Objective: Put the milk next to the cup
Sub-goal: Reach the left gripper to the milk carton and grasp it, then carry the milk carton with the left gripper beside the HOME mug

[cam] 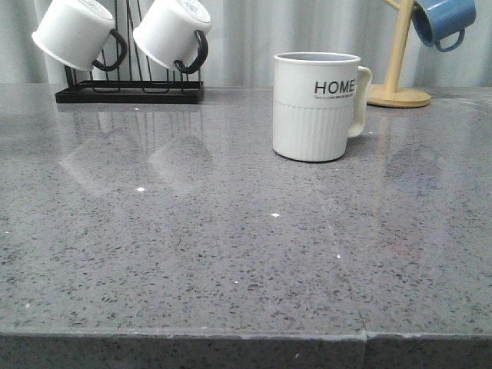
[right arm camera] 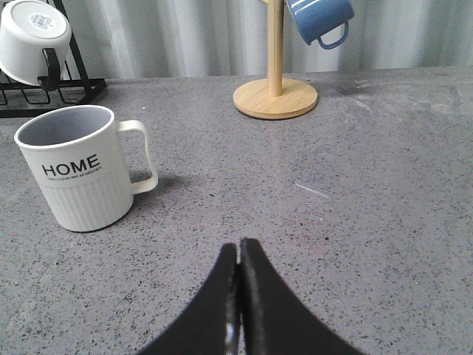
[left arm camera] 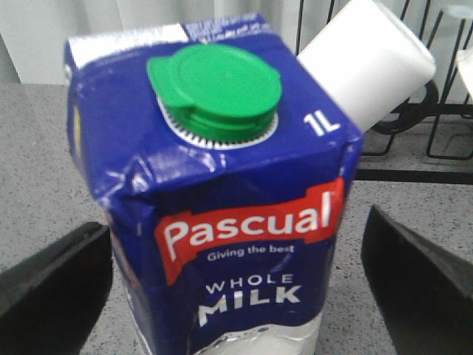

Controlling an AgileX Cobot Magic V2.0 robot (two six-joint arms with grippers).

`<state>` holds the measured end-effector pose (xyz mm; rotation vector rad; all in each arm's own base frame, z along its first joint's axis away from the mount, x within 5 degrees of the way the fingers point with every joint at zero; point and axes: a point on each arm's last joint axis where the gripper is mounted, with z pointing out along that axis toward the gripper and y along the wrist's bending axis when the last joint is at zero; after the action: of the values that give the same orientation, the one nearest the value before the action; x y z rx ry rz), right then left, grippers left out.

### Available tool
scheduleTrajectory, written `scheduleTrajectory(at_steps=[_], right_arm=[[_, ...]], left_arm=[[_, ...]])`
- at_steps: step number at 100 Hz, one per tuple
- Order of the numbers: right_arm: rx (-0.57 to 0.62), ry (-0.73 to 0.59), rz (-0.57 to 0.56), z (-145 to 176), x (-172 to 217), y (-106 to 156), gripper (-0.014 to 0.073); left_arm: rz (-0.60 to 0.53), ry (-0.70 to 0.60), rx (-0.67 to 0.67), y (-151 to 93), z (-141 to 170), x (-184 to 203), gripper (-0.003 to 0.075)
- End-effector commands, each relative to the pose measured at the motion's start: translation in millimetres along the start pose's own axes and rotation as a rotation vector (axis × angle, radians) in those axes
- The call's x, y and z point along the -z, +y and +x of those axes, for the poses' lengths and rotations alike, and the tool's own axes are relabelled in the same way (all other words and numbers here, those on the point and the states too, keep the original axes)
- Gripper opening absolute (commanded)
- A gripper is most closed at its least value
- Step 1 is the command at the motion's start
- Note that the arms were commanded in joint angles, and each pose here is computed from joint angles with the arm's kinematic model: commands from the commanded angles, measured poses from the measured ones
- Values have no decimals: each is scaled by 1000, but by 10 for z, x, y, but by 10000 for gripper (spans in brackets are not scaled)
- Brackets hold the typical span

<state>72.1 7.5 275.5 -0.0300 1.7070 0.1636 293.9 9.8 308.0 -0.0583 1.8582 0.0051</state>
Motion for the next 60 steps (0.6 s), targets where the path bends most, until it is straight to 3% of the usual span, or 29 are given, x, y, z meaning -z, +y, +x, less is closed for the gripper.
scheduleTrajectory(at_steps=[1, 17, 43, 60], right_arm=[[5, -84, -29, -145, 18, 33, -66], [5, -84, -29, -145, 18, 33, -66], [5, -84, -29, -145, 18, 33, -66], [5, -84, -29, -145, 18, 33, -66]], left_arm=[[-6, -144, 39, 10, -226, 6, 660], [-10, -177, 45, 20, -245, -9, 622], [-8, -187, 45, 14, -265, 14, 346], [67, -254, 34, -195, -416, 241, 332]])
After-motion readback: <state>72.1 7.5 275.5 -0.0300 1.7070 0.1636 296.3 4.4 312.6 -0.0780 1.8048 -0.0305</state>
